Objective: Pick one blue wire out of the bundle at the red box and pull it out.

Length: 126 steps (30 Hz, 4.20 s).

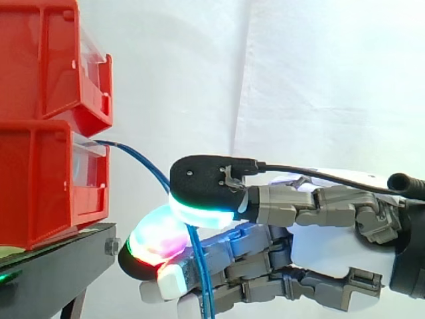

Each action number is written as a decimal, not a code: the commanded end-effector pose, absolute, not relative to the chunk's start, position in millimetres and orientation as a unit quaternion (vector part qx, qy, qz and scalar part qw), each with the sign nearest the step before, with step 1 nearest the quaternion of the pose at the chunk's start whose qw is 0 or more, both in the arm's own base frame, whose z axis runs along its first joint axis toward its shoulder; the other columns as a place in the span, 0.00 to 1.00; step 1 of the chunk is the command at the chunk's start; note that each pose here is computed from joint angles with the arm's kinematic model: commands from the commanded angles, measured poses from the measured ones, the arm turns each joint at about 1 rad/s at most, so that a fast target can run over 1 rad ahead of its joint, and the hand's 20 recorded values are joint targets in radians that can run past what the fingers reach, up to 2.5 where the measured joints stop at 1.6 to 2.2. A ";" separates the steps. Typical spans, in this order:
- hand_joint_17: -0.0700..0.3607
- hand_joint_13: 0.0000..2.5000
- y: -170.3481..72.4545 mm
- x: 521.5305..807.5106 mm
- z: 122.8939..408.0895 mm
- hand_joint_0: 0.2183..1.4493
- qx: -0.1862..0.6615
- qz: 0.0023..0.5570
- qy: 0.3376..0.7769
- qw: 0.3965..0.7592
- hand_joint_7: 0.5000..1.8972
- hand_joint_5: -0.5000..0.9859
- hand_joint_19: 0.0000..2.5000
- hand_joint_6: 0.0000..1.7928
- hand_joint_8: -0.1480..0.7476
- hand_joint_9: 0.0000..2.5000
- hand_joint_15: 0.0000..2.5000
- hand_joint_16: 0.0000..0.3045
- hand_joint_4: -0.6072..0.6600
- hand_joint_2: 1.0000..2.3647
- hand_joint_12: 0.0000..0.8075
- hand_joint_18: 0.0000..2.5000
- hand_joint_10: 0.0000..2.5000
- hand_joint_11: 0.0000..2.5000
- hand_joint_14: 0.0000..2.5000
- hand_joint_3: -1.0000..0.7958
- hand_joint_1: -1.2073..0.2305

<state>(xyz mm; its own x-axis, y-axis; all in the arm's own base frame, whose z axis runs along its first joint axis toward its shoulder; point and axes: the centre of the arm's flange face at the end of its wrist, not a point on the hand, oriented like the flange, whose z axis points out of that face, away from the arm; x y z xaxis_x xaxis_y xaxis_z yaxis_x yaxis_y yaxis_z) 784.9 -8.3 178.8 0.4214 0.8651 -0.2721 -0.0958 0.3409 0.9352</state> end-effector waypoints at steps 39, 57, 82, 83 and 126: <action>0.48 0.23 -9.0 784.9 193.7 0.26 0.450 0.344 0.420 0.709 0.35 0.26 0.22 0.39 0.51 0.37 0.13 0.20 0.68 0.01 0.51 0.18 0.01 0.20 0.01 0.36 0.46; 0.51 0.25 -12.4 784.9 193.7 0.28 0.451 0.344 0.419 0.709 0.34 0.27 0.21 0.39 0.54 0.38 0.13 0.22 0.69 0.01 0.54 0.20 0.01 0.20 0.01 0.43 0.43; 0.52 0.25 -27.3 784.8 191.4 0.29 0.441 0.346 0.429 0.708 0.25 0.25 0.21 0.46 0.55 0.38 0.13 0.23 0.70 0.01 0.55 0.21 0.01 0.20 0.01 0.48 0.37; 0.52 0.25 -26.2 784.8 192.6 0.29 0.440 0.346 0.429 0.708 0.25 0.25 0.20 0.47 0.55 0.38 0.13 0.23 0.70 0.01 0.55 0.21 0.01 0.20 0.01 0.48 0.37; 0.54 0.28 -27.0 764.5 231.6 0.30 0.483 0.373 0.448 0.653 0.26 0.25 0.20 0.49 0.58 0.42 0.13 0.24 0.67 0.00 0.57 0.24 0.01 0.22 0.01 0.56 0.36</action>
